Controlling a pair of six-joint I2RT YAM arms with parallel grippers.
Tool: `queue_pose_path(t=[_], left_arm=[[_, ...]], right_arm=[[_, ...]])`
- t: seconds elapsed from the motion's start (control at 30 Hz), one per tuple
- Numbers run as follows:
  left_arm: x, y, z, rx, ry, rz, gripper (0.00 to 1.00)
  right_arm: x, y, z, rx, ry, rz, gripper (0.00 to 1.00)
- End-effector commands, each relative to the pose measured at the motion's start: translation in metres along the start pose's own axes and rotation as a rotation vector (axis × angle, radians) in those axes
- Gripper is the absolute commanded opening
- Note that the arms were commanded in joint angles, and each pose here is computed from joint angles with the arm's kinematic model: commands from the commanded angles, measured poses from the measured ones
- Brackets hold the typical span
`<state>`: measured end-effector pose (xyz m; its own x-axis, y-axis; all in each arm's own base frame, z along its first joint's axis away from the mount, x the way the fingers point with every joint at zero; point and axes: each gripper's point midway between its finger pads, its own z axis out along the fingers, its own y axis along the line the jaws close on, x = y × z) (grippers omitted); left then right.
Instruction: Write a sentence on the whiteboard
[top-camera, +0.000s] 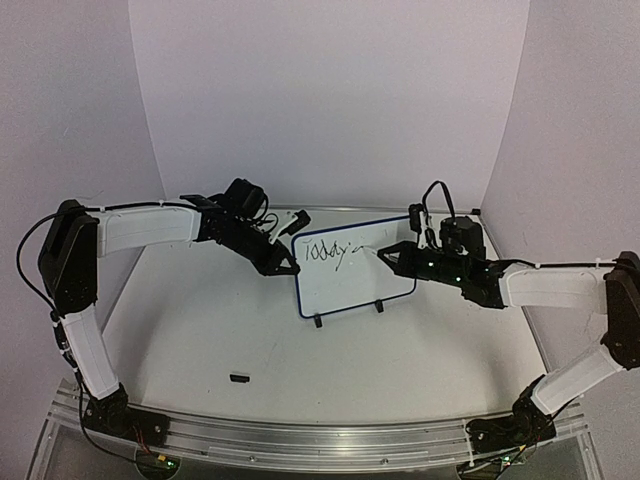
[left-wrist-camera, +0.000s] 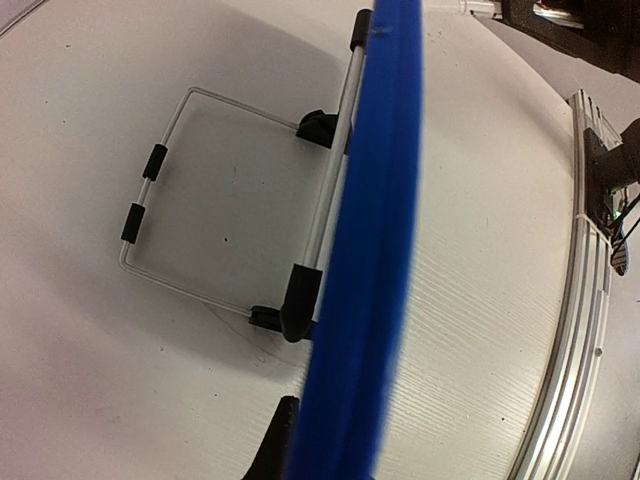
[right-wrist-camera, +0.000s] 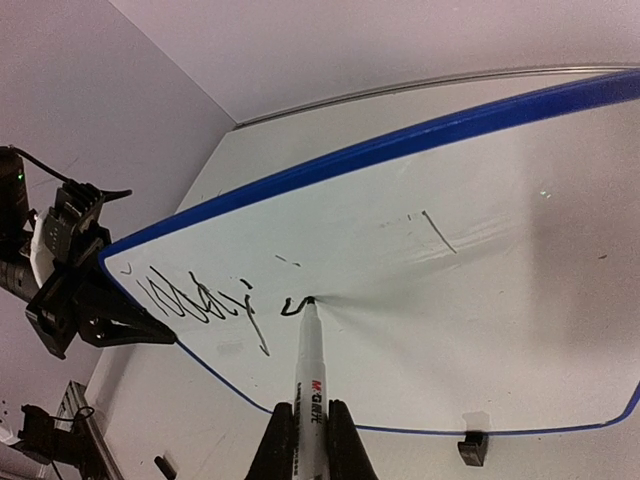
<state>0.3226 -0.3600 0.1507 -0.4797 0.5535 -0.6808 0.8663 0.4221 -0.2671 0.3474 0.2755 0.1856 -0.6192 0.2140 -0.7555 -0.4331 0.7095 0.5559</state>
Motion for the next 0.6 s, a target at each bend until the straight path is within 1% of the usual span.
queue_pose_path(t=[0.0, 0.23, 0.57], left_arm=[[-0.004, 0.006, 0.001, -0.042, 0.012, 0.026, 0.00], [-0.005, 0.006, 0.001, -0.043, 0.012, 0.027, 0.00], [-0.006, 0.005, 0.000, -0.044, 0.010, 0.031, 0.00]], right_arm=[[0.000, -0.003, -0.001, 0.012, -0.003, -0.010, 0.00], [0.010, -0.006, 0.002, 0.009, 0.030, 0.001, 0.00], [0.012, 0.001, 0.010, -0.029, 0.057, -0.003, 0.00]])
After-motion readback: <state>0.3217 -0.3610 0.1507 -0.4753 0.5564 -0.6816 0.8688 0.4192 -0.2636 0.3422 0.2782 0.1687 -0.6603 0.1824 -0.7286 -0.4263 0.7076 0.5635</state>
